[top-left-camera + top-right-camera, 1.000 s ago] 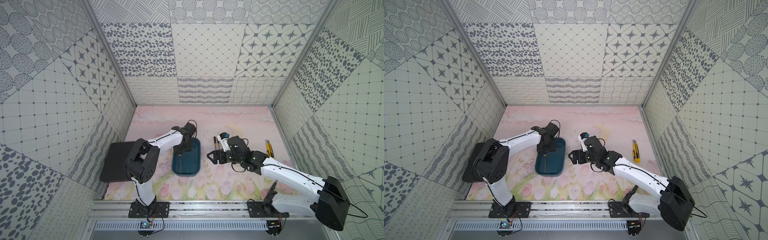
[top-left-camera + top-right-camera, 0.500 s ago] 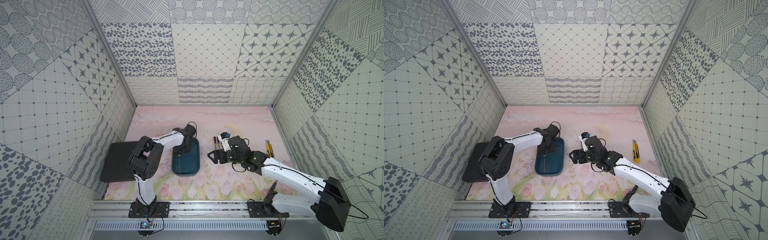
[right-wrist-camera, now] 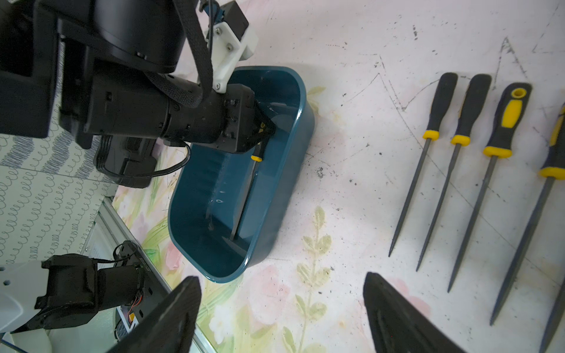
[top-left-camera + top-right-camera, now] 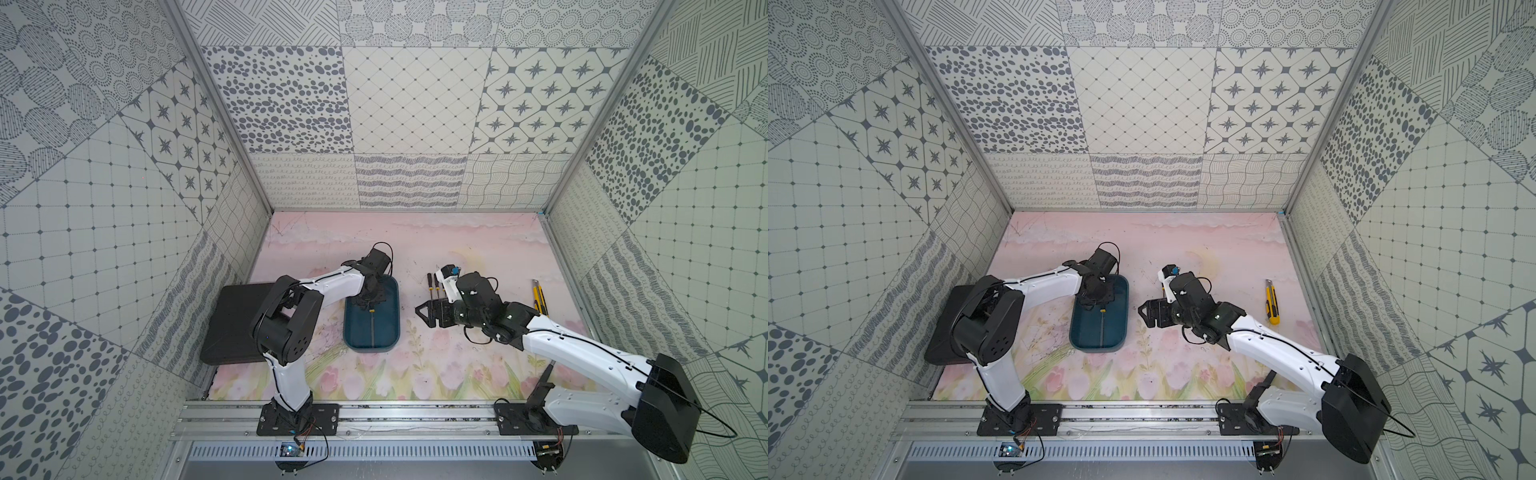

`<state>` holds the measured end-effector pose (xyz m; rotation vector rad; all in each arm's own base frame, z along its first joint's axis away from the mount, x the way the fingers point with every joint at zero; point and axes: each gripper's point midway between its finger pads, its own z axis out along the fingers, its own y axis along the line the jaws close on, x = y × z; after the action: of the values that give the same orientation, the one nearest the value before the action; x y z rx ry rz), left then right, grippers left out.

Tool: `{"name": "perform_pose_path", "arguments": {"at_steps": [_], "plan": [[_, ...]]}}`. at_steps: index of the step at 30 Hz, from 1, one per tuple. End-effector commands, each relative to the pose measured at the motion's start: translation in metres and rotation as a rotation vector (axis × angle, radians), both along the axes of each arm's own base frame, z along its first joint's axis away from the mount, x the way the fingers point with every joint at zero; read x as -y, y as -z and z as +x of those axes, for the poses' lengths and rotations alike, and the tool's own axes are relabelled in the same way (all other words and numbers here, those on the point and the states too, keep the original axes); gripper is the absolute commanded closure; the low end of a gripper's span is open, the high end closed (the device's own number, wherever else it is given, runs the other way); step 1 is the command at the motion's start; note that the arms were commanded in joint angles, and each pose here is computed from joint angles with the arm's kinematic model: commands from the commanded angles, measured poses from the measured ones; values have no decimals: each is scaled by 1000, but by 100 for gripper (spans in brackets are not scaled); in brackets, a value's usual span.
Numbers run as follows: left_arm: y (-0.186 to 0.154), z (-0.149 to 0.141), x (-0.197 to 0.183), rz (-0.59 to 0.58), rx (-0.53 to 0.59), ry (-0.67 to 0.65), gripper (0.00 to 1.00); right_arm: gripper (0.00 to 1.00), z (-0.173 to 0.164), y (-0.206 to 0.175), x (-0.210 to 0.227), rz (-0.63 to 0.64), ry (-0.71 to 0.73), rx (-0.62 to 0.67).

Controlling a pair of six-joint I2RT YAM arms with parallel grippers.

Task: Take the file tool out of the storage box
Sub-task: Pick up the file tool from the storage box.

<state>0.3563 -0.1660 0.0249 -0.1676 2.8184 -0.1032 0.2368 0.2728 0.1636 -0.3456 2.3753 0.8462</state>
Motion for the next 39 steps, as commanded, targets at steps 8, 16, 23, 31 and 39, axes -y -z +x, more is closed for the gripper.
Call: {"name": "perform_pose_path", "arguments": {"at_steps": [8,16,23,31,39], "plan": [[-63,-13,48,-372,95,63,95,13,-14,-20,-29,158,-137,-15],[-118,-21,62,-635,181,-59,96,29,-19,-22,-51,246,-157,-37],[-136,-29,57,-695,196,-140,98,46,-24,-3,-77,218,-167,-54],[-148,-33,50,-698,229,-155,99,62,-28,8,-86,198,-172,-75],[-151,-31,46,-713,247,-168,100,84,-32,10,-86,201,-179,-86]]}}
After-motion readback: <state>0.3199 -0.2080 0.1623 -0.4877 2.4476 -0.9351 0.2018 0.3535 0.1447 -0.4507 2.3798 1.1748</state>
